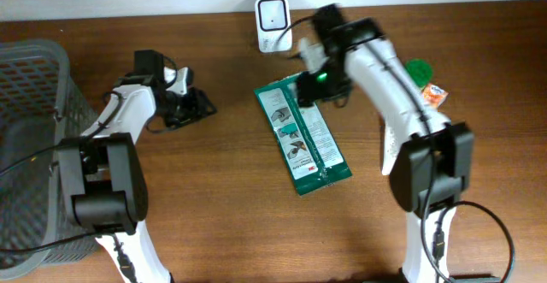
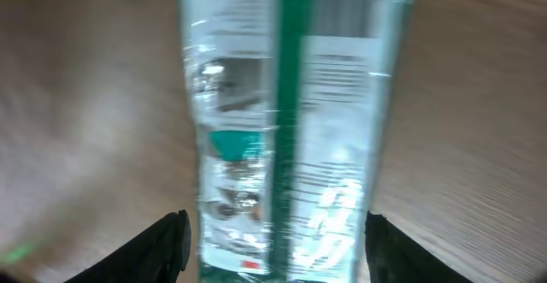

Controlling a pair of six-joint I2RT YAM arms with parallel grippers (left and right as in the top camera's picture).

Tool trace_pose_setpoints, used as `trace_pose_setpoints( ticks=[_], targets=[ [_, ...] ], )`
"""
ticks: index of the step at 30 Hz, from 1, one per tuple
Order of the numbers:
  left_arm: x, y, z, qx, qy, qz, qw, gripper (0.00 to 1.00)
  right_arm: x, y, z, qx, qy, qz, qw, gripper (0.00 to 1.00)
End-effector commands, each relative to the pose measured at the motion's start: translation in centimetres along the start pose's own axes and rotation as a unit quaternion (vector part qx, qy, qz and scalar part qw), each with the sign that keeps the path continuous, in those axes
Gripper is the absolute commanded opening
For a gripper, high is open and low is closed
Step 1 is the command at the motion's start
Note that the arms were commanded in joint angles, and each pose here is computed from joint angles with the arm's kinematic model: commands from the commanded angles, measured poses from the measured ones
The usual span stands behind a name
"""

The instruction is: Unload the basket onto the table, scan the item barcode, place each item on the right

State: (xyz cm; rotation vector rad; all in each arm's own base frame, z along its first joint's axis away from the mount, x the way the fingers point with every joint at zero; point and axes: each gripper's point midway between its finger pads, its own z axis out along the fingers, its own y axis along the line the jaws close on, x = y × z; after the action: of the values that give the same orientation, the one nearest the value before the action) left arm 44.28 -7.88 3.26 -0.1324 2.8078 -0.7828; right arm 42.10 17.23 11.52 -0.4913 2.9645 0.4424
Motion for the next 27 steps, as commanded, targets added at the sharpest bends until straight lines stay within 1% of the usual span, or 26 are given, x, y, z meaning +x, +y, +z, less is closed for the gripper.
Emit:
trace_pose_setpoints(
  ticks=[1,3,5,8,10,12,14,16,20,24,27],
  targets=[
    [-0.8,-6.7,-0.1,0.068,-0.021,0.09,0.993,0.49,1.2,-1.4,0.5,-0.033,0.013,0.033,0.999,0.63],
    [-1.0,-9.3,0.9,0.079,-0.036,0.131,0.988,0.47,1.9,-2.5,1.5,-0.039,0.021,0.049,0.998,0.63],
    [-1.2,-10.7,1.6,0.071,-0.048,0.157,0.984,0.44,2.2,-2.7,2.4,-0.052,0.022,0.055,0.997,0.63],
    [-1.3,-12.0,2.8,0.041,-0.065,0.189,0.979,0.4,2.8,-2.8,4.0,-0.064,0.024,0.057,0.996,0.62],
    [-2.0,-13.1,3.3,0.026,-0.087,0.211,0.973,0.33,3.2,-3.1,5.1,-0.064,0.025,0.058,0.996,0.62],
    [-2.5,-14.2,3.4,0.032,-0.105,0.235,0.966,0.33,3.4,-3.2,5.7,-0.064,0.025,0.058,0.996,0.62],
    [-2.4,-15.0,3.5,0.034,-0.11,0.262,0.958,0.29,3.6,-3.3,6.1,-0.064,0.026,0.058,0.996,0.61],
    [-2.1,-14.9,3.9,0.026,-0.104,0.283,0.953,0.24,3.8,-3.4,6.2,-0.064,0.028,0.059,0.996,0.58],
    [-1.8,-13.8,5.1,0.012,-0.092,0.292,0.952,0.15,3.7,-3.3,6.2,-0.066,0.026,0.059,0.996,0.54],
    [-1.1,-12.4,7.1,0.006,-0.072,0.284,0.956,0.13,3.8,-3.2,6.2,-0.068,0.029,0.059,0.995,0.54],
    [-0.9,-12.0,7.5,0.004,-0.065,0.281,0.958,0.12,3.7,-2.2,6.2,-0.098,0.026,0.059,0.993,0.49]
  ],
)
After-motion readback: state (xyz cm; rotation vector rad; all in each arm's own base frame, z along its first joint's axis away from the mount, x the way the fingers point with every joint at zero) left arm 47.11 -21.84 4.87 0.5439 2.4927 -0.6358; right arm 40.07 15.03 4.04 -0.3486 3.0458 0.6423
